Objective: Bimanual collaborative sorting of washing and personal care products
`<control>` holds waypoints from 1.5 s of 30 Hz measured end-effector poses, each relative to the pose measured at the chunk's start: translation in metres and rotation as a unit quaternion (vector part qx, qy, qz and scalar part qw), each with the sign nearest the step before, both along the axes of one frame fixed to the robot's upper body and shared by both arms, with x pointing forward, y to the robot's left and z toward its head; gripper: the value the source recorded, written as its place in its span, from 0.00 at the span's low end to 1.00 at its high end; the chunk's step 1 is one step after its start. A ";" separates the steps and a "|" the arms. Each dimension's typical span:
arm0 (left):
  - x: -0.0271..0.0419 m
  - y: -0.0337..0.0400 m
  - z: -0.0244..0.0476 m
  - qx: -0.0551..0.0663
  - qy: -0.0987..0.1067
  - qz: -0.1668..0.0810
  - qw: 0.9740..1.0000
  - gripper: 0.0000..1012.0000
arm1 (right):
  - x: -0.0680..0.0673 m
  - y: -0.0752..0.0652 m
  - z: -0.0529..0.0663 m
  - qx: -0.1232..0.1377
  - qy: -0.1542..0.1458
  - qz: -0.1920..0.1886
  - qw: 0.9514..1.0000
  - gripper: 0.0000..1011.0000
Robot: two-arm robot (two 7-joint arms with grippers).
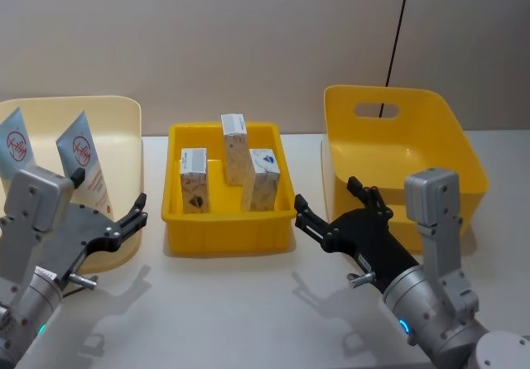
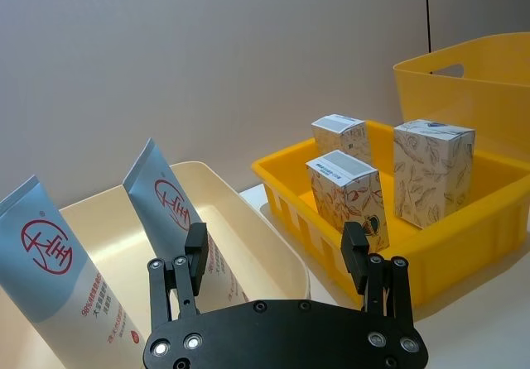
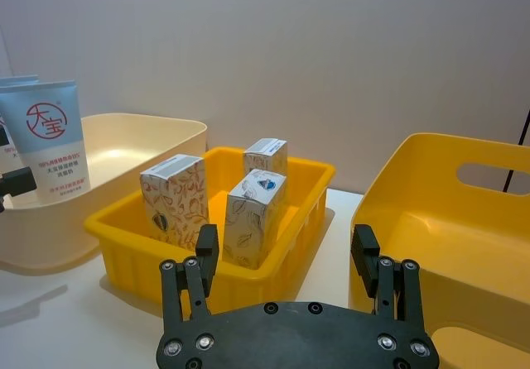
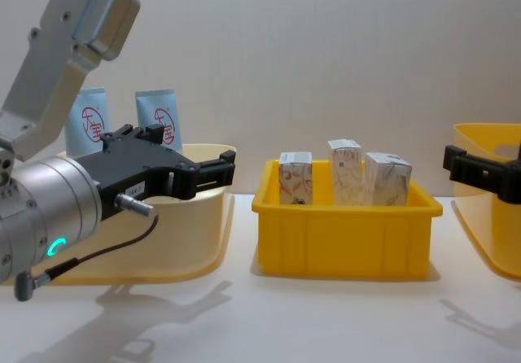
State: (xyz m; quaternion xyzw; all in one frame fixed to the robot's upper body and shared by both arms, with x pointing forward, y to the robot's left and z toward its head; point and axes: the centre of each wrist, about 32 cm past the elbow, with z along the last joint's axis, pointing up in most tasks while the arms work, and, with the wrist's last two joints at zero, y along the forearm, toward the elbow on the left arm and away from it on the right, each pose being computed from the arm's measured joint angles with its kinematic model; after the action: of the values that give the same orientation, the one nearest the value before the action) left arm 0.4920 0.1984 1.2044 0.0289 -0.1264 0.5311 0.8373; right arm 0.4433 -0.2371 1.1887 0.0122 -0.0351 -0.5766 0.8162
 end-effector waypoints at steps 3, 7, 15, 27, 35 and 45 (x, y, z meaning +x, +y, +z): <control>0.0000 0.0000 0.0000 0.000 0.000 0.000 1.000 0.99 | 0.000 0.000 0.000 0.000 0.000 0.000 1.000 0.99; 0.0000 0.0000 0.0000 0.000 0.000 0.000 1.000 0.99 | 0.000 0.000 0.000 0.000 0.000 0.000 1.000 0.99; 0.0000 0.0000 0.0000 0.000 0.000 0.000 1.000 0.99 | 0.000 0.000 0.000 0.000 0.000 0.000 1.000 0.99; 0.0000 0.0003 0.0000 0.000 0.000 0.000 1.000 0.99 | 0.000 0.000 0.000 0.000 0.000 0.000 1.000 0.99; 0.0012 0.0096 0.0012 -0.007 0.011 0.000 1.000 0.99 | 0.000 0.000 0.000 0.000 0.000 0.000 1.000 0.99; 0.0020 0.0210 0.0040 -0.032 0.032 0.003 0.999 0.99 | 0.000 0.000 0.000 0.000 0.000 0.000 1.000 0.99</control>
State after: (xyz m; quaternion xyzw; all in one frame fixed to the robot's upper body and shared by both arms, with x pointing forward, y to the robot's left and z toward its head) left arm 0.4940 0.2194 1.2084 0.0196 -0.0830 0.5363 0.8397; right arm 0.4433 -0.2371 1.1887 0.0122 -0.0351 -0.5766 0.8162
